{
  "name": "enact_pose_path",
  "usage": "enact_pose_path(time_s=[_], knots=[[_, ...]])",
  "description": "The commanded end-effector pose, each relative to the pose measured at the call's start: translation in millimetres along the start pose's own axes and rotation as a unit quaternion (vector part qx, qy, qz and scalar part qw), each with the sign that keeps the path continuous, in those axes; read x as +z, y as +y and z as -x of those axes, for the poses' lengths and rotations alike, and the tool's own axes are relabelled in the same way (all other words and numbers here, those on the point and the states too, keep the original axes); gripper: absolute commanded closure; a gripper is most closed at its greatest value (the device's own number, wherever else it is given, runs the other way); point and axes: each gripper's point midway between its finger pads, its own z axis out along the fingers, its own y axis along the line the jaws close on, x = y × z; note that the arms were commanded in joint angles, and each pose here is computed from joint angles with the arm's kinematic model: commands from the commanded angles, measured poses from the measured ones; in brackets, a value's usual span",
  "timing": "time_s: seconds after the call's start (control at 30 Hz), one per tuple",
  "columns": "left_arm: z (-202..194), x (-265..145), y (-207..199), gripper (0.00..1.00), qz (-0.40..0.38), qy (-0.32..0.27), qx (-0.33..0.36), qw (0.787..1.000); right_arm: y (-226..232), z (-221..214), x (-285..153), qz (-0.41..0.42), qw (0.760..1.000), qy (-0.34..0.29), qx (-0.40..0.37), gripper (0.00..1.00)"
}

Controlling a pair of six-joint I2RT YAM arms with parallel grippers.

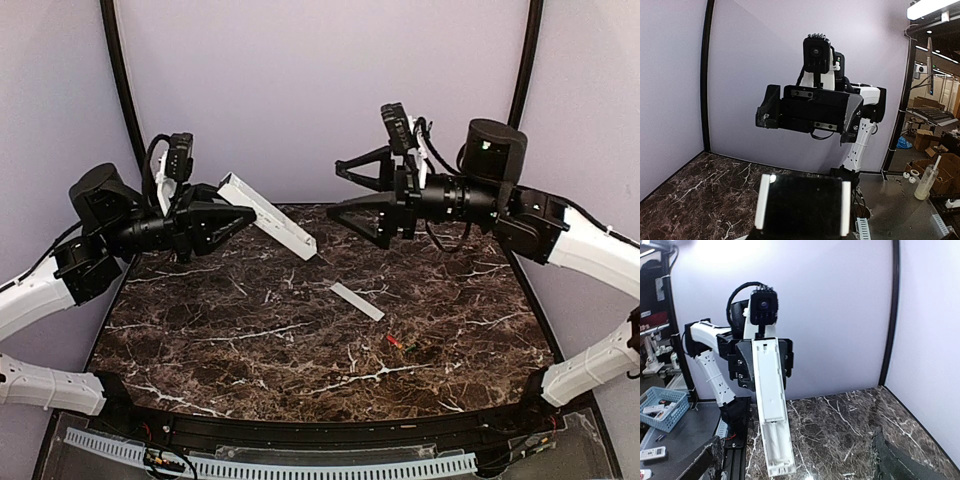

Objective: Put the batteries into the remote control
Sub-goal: Place the battery cover at the center of the board, then pass from the left arm to the right, then place the remote control without batteries at the center of the board.

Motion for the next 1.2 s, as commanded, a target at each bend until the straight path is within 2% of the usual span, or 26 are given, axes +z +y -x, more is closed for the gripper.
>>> enact_pose_path(time_s=[0.0,0.03,0.17,0.33,0.47,0.57,0.6,0.63,0.67,0.7,0.77,0.8,0.83,0.87,0.9,0.97,1.03,1.17], knots=[[13.0,-14.1,-49.5,1.0,-0.115,0.0,0.076,0.99,39.3,-18.8,41.3,0.09,0.989,0.069,-0.09,0.02],[5.4,-13.2,-53.6,1.0,-0.134,0.02,0.068,0.988,45.5,-14.8,61.2,0.082,0.988,0.08,-0.108,0.05],[4.1,-12.6,-57.0,1.0,-0.147,0.028,0.067,0.986,63.4,-14.9,83.2,0.103,0.982,0.11,-0.117,0.12],[4.7,-14.1,-56.4,1.0,-0.141,0.023,0.073,0.987,76.0,-21.2,94.4,0.121,0.978,0.132,-0.108,0.38],[3.4,-14.6,-56.2,1.0,-0.138,0.024,0.074,0.987,71.8,-26.3,97.8,0.103,0.981,0.14,-0.092,0.76],[2.4,-14.2,-53.1,1.0,-0.128,0.026,0.074,0.989,69.4,-25.9,98.9,0.092,0.983,0.14,-0.071,0.99],[2.6,-13.2,-48.5,0.96,-0.114,0.026,0.071,0.991,64.9,-27.4,99.8,0.078,0.985,0.143,-0.061,1.0],[3.7,-12.4,-44.8,0.61,-0.102,0.026,0.066,0.992,57.9,-30.4,100.7,0.059,0.986,0.15,-0.048,1.0],[7.1,-11.5,-34.4,0.32,-0.068,0.02,0.063,0.996,49.3,-35.4,101.7,0.036,0.986,0.16,-0.034,1.0],[8.9,-11.6,-27.7,0.09,-0.046,0.015,0.06,0.997,32.4,-47.0,100.5,-0.008,0.983,0.183,-0.02,1.0],[17.9,-16.6,-0.8,0.02,0.042,-0.012,0.062,0.997,-3.3,-79.3,95.7,-0.096,0.967,0.233,0.038,1.0],[26.8,-25.6,21.0,0.02,0.116,-0.038,0.061,0.991,-22.4,-102.5,89.3,-0.146,0.951,0.265,0.062,1.0],[35.0,-37.1,45.8,0.01,0.196,-0.06,0.058,0.977,-36.5,-129.7,83.0,-0.189,0.932,0.3,0.08,1.0],[39.9,-46.7,53.7,0.01,0.229,-0.075,0.055,0.969,-45.1,-157.6,76.5,-0.218,0.911,0.336,0.099,1.0],[45.7,-62.3,74.6,0.01,0.301,-0.092,0.052,0.948,-46.5,-185.2,72.6,-0.229,0.892,0.37,0.121,1.0],[46.6,-79.7,93.0,0.01,0.371,-0.092,0.057,0.922,-40.8,-230.2,69.1,-0.228,0.862,0.421,0.165,1.0],[35.6,-86.4,108.3,0.01,0.415,-0.067,0.059,0.905,-34.7,-269.8,67.5,-0.229,0.838,0.456,0.192,1.0],[16.1,-83.2,120.3,0.01,0.433,-0.031,0.054,0.899,-31.9,-319.3,60.0,-0.239,0.808,0.502,0.195,1.0]])
